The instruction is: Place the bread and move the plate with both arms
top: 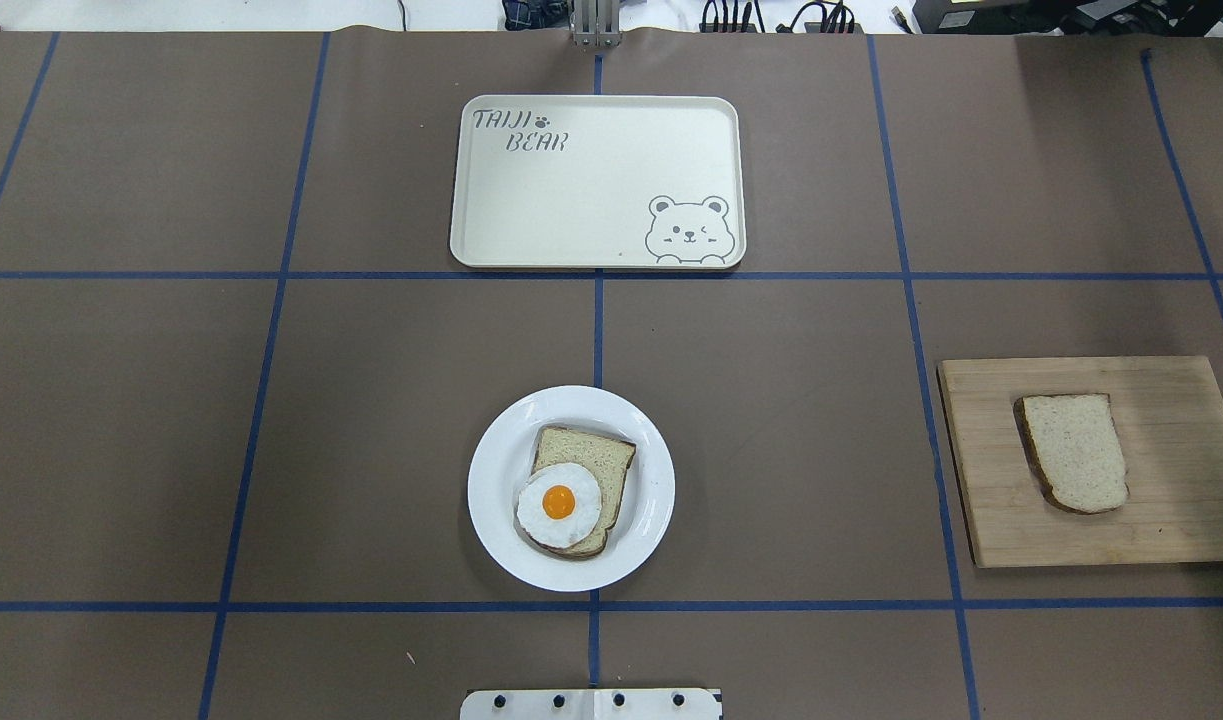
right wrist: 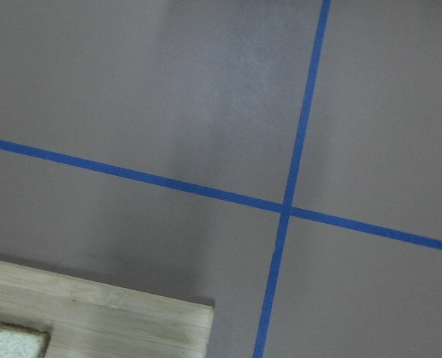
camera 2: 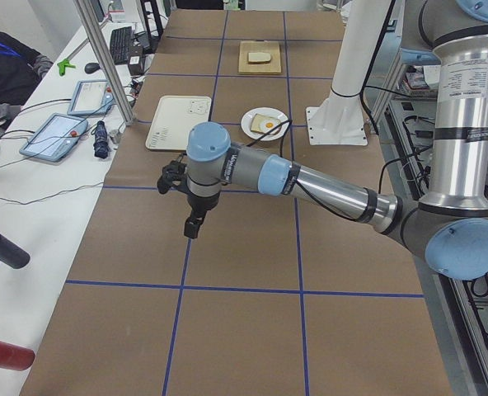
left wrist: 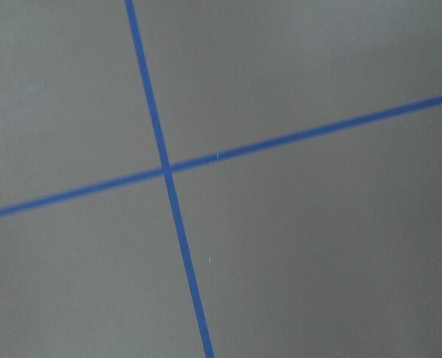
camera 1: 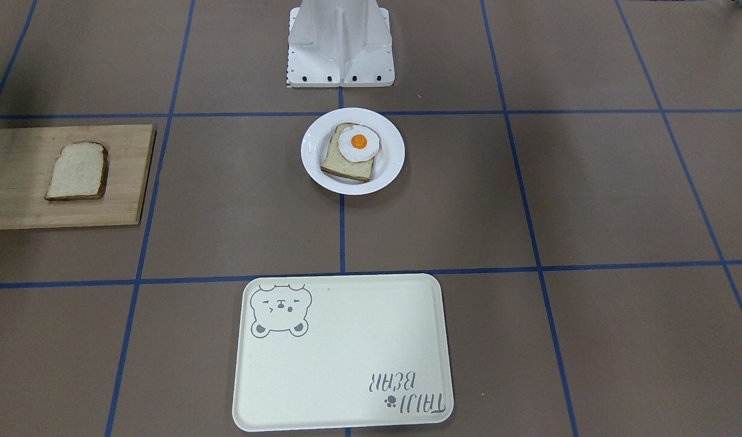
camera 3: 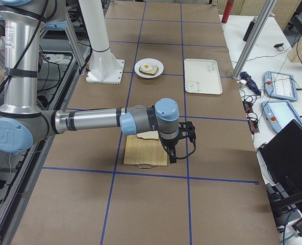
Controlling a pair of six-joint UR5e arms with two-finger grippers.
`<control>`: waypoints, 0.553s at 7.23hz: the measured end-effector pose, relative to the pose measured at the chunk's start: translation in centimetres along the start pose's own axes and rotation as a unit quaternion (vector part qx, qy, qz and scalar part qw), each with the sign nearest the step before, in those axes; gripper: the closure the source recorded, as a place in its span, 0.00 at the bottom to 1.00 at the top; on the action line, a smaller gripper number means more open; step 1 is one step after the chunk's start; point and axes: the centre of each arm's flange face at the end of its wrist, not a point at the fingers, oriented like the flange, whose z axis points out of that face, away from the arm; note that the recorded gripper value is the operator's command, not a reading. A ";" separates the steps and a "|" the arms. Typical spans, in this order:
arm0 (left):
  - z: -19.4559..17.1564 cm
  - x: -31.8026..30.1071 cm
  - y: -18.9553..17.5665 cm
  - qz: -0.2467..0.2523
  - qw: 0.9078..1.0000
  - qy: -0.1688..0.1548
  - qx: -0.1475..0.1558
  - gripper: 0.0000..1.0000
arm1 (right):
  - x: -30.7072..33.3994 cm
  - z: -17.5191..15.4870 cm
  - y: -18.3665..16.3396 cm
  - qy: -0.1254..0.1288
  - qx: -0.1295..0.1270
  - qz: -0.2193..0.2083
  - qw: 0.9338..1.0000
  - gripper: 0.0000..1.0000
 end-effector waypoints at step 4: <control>-0.1 -0.3 -1.3 0.016 1.000 -0.001 0.022 0.02 | -1.1 1.6 0.7 -0.039 0.014 0.015 0.999 0.00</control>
